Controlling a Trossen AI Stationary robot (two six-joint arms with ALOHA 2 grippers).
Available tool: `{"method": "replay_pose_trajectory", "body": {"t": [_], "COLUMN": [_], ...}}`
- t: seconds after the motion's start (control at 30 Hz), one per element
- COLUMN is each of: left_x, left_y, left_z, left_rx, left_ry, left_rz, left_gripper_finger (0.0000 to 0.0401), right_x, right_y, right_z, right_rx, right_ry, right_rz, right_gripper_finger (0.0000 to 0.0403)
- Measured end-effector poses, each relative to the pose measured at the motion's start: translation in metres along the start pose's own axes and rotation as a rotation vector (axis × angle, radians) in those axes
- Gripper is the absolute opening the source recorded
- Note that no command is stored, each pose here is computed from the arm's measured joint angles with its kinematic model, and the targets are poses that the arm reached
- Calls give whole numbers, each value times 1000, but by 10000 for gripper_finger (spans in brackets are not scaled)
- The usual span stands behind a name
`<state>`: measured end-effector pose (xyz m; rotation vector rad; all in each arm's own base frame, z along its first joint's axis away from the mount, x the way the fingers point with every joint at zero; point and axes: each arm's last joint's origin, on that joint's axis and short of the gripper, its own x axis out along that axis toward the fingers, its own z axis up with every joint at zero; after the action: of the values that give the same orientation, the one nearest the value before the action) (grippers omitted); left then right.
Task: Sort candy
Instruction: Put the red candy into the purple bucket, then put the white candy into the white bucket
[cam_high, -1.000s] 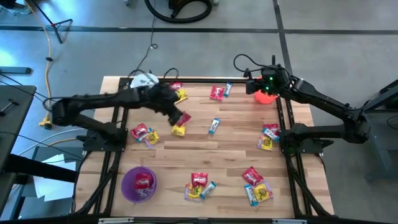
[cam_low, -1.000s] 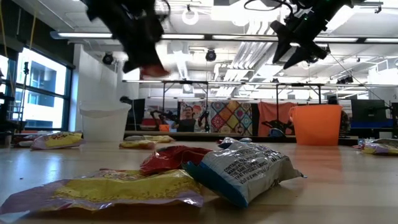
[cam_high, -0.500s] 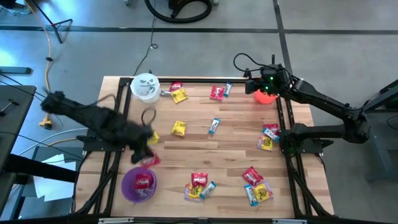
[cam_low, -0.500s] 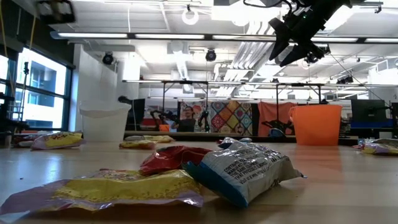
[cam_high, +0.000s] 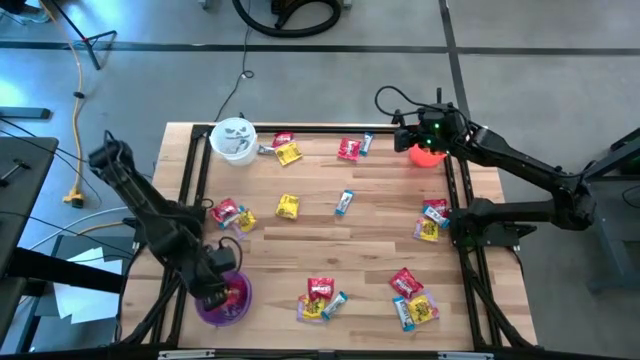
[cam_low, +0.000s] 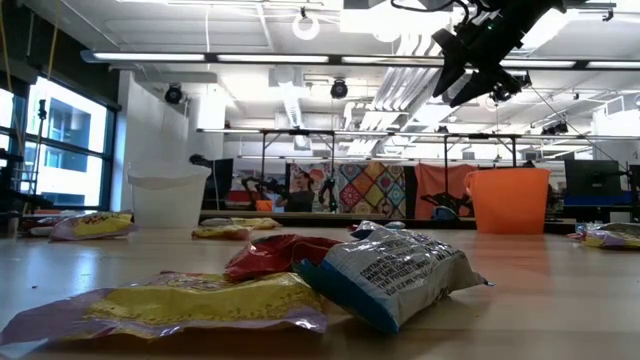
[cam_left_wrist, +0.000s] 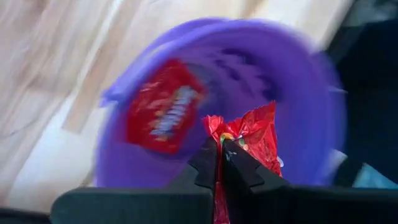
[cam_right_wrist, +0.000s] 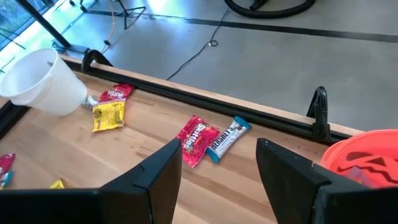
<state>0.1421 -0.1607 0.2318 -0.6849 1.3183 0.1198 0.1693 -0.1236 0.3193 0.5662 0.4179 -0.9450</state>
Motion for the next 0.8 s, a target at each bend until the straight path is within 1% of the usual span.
{"method": "replay_pose_trajectory", "body": {"t": [0.07,0.2,0.3,0.37,0.5,0.63,0.7,0.8], "left_x": [10,20,18,14,-3,-32,-48,-71], "left_y": [4,8,6,6,2,-4,-4,2], "left_z": [0,2,3,3,3,5,7,14], "left_rx": [-32,-68,-44,-31,-5,100,142,162], "left_ry": [4,6,30,51,65,38,6,-68], "left_rz": [32,55,29,4,-63,-148,-173,-185], "left_gripper_finger": [0,8,28,45,82,105,104,84], "right_x": [0,0,0,0,-3,-10,-14,-24], "right_y": [0,1,3,5,14,28,34,39], "right_z": [0,-1,-2,-2,-8,-22,-33,-53], "right_rx": [-9,-48,-82,-110,-185,-248,-265,-292], "right_ry": [6,26,51,76,141,242,326,482], "right_rz": [11,52,105,162,317,443,459,451], "right_gripper_finger": [201,201,201,201,201,197,182,137]}}
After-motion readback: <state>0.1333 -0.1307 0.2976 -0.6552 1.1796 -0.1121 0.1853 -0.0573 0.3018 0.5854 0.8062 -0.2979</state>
